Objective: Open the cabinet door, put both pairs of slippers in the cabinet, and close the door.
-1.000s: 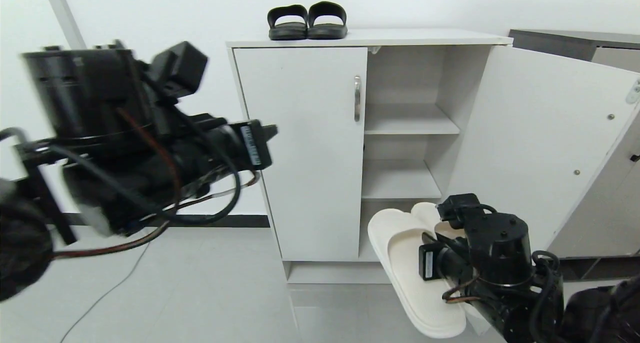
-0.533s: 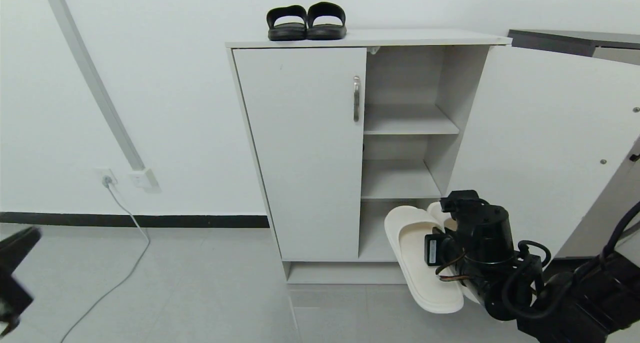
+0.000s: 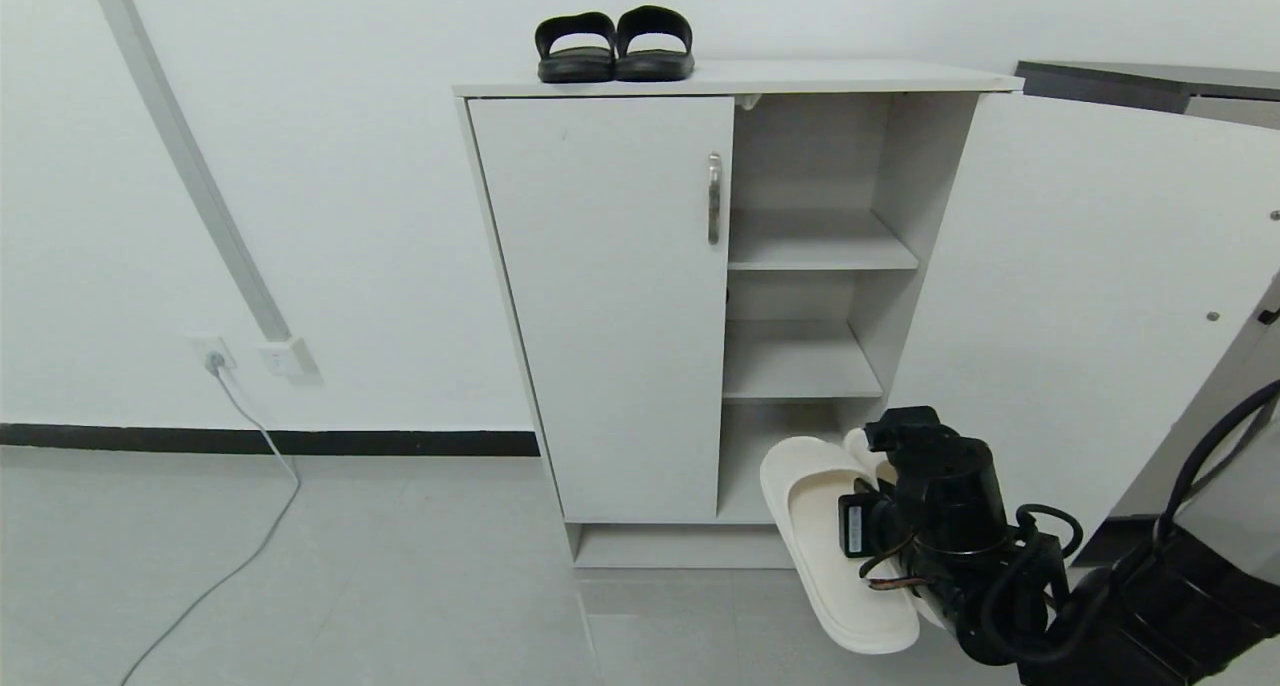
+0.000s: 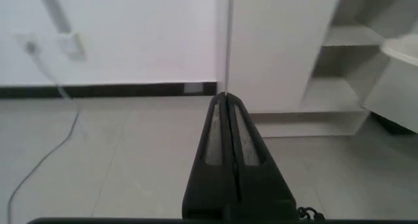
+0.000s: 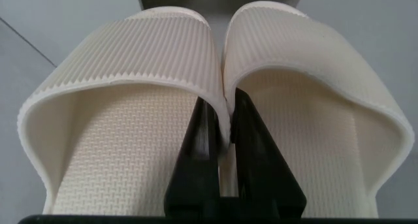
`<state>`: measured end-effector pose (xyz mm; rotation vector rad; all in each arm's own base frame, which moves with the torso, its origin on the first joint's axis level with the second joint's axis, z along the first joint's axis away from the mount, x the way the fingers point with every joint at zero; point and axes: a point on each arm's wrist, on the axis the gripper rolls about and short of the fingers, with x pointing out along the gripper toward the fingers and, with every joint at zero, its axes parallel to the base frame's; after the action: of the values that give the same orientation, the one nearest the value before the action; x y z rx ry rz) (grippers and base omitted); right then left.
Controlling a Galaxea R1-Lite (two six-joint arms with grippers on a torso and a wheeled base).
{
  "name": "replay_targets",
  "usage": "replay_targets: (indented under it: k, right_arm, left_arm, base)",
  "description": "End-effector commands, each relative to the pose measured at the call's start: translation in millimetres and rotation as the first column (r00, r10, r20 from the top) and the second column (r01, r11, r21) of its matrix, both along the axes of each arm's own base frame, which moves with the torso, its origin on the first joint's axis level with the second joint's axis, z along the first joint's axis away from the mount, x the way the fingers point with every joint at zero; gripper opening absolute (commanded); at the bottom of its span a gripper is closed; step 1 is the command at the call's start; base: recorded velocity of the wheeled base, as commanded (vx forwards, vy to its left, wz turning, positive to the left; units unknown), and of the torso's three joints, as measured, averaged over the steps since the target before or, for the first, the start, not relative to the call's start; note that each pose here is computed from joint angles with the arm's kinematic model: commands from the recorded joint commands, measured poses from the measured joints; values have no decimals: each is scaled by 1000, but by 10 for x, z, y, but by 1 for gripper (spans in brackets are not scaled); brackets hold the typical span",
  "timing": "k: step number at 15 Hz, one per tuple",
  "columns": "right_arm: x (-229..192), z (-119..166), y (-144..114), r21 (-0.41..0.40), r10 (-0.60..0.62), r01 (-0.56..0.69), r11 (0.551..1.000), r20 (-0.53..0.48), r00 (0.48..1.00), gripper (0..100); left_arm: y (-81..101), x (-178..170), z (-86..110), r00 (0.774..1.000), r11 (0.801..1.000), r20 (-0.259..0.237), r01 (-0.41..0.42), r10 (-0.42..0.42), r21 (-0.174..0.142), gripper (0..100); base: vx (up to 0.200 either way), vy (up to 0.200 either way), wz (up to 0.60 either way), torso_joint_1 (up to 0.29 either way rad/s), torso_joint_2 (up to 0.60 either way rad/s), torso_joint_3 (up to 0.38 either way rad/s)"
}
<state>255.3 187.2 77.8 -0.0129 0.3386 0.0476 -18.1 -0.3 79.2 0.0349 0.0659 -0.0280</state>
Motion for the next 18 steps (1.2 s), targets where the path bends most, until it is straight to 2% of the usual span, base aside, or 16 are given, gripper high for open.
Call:
replay_targets:
  k: [1,3,6,8,10,13,15,18]
  right_arm:
    - [27,-77,21,3,1,-1,1000,17,1000,0]
    - [-45,-16,-32,21,21,-22,1000,49,999,0]
    - [-148,92,-81,23,75,-77,997,74,994,0]
    - [-83,230,27,48,85,-91,995,116,990,0]
    - [-89,175,122,21,108,-110,994,76,991,0]
    - [105,255,235,30,-8,4,1000,138,990,0]
    - [255,264,313,33,-48,44,998,154,987,0]
    - [392,110,422,1,-72,73,997,129,989,0]
  left_arm:
    - [-8,-47,-44,998,1000,61,19,-20,18,0]
    - [-7,-47,-44,998,1000,60,16,-16,1,0]
    - [-7,-47,-44,998,1000,60,16,-16,-2,0]
    - [-7,-47,-44,998,1000,60,15,-14,-2,0]
    - [-7,-47,-44,998,1000,60,15,-14,-2,0]
    - [-7,-47,-44,998,1000,60,15,-15,-1,0]
    - [-7,-47,-44,998,1000,60,15,-15,-1,0]
    - [-7,-47,-44,998,1000,60,15,-15,-1,0]
  base:
    - [0,0,0,0,0,0]
    - [0,0,0,0,0,0]
    - [0,0,0,0,0,0]
    - [0,0,0,0,0,0]
    - [0,0,0,0,0,0]
    - [0,0,0,0,0,0]
    - [0,-200,0,0,7,2]
    - [0,-200,0,2,-2,2]
